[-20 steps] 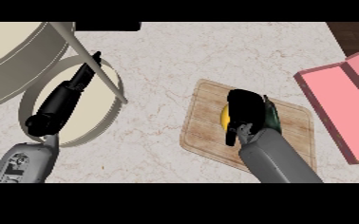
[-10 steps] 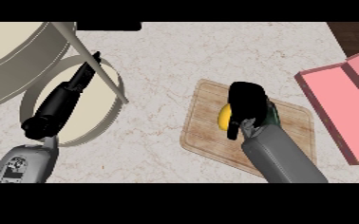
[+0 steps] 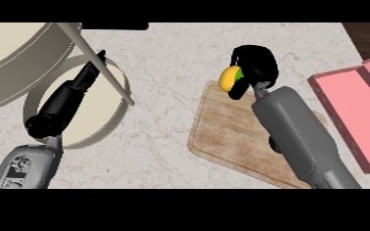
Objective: Pick the lemon from the cutting board and place it in the cardboard box
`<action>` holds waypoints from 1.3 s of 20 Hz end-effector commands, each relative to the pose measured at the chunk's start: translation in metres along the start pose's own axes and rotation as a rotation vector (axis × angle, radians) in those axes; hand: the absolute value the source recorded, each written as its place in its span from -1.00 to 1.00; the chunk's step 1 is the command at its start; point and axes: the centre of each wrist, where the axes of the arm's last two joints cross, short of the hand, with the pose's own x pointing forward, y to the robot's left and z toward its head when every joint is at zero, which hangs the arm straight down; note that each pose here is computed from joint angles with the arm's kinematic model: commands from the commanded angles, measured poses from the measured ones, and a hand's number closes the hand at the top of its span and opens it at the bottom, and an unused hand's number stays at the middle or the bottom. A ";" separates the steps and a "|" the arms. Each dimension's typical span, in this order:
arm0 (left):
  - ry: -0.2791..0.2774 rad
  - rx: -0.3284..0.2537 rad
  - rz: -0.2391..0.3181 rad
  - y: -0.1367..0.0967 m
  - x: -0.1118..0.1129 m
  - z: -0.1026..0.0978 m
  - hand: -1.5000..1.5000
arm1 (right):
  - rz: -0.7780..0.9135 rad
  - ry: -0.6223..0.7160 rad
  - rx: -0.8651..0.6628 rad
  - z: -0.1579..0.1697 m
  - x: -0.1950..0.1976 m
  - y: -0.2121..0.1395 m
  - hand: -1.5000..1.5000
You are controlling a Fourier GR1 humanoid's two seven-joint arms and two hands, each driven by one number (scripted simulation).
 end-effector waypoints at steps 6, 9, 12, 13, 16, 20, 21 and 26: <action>0.012 0.010 -0.001 -0.011 -0.008 -0.006 0.00 | 0.053 -0.078 -0.265 -0.002 0.015 -0.063 1.00; 0.031 0.021 -0.002 -0.006 -0.013 0.006 0.00 | -0.004 0.035 -0.377 0.001 0.015 -0.099 1.00; 0.006 0.032 -0.018 0.008 -0.001 -0.001 0.00 | -0.134 0.175 -0.497 0.006 -0.002 -0.129 1.00; 0.029 0.016 -0.011 0.008 -0.003 0.008 0.00 | -0.148 0.219 -0.518 0.011 0.003 -0.127 1.00; 0.032 0.022 -0.002 0.005 -0.014 0.013 0.00 | -0.186 0.327 -0.589 0.012 -0.028 -0.145 1.00; 0.005 0.025 -0.009 0.013 -0.009 0.006 0.00 | -0.201 0.432 -0.644 0.009 -0.077 -0.171 1.00; 0.008 0.018 0.001 0.010 -0.024 0.023 0.00 | -0.200 0.446 -0.655 0.011 -0.079 -0.171 1.00; 0.010 0.010 -0.002 0.008 -0.017 0.017 0.00 | -0.176 0.522 -0.648 0.012 -0.147 -0.179 1.00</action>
